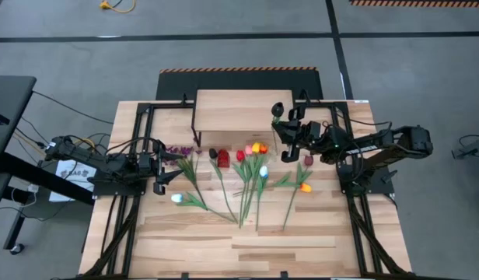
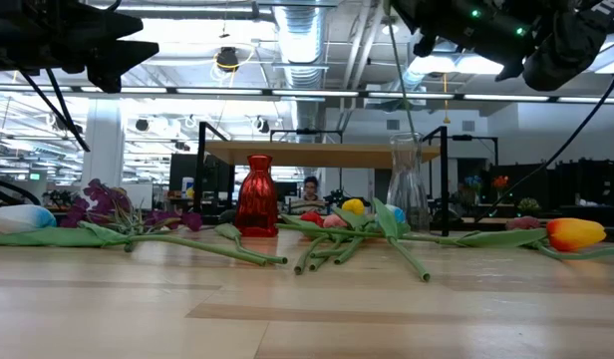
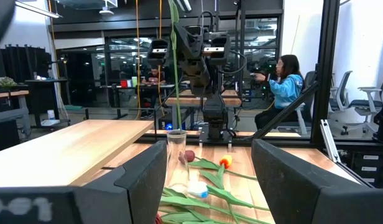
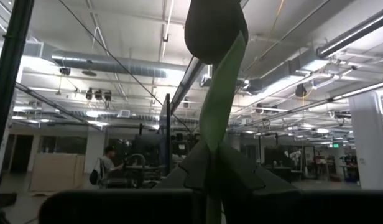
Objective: Pick and place flowers into a vace then onto a shelf
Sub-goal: Put the bottom black flower into the transparent vase
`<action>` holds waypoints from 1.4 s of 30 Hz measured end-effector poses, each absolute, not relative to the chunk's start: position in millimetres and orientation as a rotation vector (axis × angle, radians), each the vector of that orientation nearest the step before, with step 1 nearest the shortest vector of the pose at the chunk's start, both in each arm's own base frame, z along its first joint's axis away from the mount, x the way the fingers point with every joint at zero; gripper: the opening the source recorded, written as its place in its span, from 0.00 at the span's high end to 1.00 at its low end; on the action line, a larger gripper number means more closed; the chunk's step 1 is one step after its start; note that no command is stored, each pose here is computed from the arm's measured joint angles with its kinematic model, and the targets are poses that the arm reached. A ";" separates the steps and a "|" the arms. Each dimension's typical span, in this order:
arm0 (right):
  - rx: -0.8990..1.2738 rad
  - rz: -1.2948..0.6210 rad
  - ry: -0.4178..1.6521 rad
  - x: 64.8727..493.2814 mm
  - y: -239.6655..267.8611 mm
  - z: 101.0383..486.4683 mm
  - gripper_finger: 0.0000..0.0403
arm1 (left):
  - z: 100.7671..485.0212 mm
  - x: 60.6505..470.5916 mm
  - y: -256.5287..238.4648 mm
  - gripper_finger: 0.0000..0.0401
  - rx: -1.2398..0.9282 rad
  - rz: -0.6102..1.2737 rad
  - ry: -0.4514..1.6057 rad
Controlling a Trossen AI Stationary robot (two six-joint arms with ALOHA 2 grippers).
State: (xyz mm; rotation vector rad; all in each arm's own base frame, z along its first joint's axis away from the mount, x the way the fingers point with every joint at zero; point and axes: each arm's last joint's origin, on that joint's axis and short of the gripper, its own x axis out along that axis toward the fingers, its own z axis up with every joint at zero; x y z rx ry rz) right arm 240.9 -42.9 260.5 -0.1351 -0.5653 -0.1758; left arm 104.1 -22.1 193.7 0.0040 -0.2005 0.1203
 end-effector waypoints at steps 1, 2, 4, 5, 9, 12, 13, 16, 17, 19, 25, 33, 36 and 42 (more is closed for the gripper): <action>-0.135 -0.176 -0.563 241.0 -43.0 260.3 0.95 | 193.7 104.1 -22.0 0.44 0.004 0.120 -0.201; -0.134 -0.176 -0.560 241.2 -43.0 260.1 0.95 | 193.7 104.1 -22.0 0.44 0.004 0.121 -0.201; -0.134 -0.176 -0.548 241.8 -43.1 259.2 0.94 | 193.6 104.1 -22.1 0.44 -0.001 0.120 -0.201; -0.133 -0.176 -0.545 241.9 -43.2 258.9 0.94 | 193.7 104.1 -22.1 0.44 -0.001 0.119 -0.201; -0.133 -0.176 -0.543 242.0 -43.2 258.7 0.93 | 193.7 104.2 -22.3 0.44 -0.001 0.111 -0.201; -0.133 -0.176 -0.543 242.0 -43.2 258.7 0.91 | 193.7 104.2 -22.3 0.44 -0.001 0.111 -0.201; -0.133 -0.176 -0.543 242.0 -43.2 258.7 0.91 | 193.7 104.2 -22.3 0.44 -0.001 0.111 -0.201; -0.133 -0.176 -0.543 242.0 -43.2 258.7 0.90 | 193.7 104.1 -22.3 0.44 -0.001 0.110 -0.201; -0.133 -0.176 -0.542 242.1 -43.2 258.7 0.90 | 193.7 104.2 -22.3 0.44 -0.001 0.110 -0.201; -0.137 -0.177 -0.540 242.1 -43.2 258.6 0.89 | 193.6 104.2 -22.3 0.44 0.000 0.110 -0.201; -0.138 -0.178 -0.511 243.5 -43.5 256.2 0.88 | 193.6 104.2 -22.3 0.44 -0.002 0.109 -0.201; -0.133 -0.178 -0.444 246.5 -44.1 250.4 0.88 | 193.6 104.2 -22.4 0.44 -0.012 0.108 -0.202; -0.128 -0.192 -0.419 247.4 -44.7 248.3 0.88 | 193.6 104.2 -22.4 0.44 -0.012 0.108 -0.202; -0.134 -0.198 -0.338 244.0 -44.2 249.4 0.88 | 193.5 104.2 -22.4 0.44 -0.012 0.108 -0.201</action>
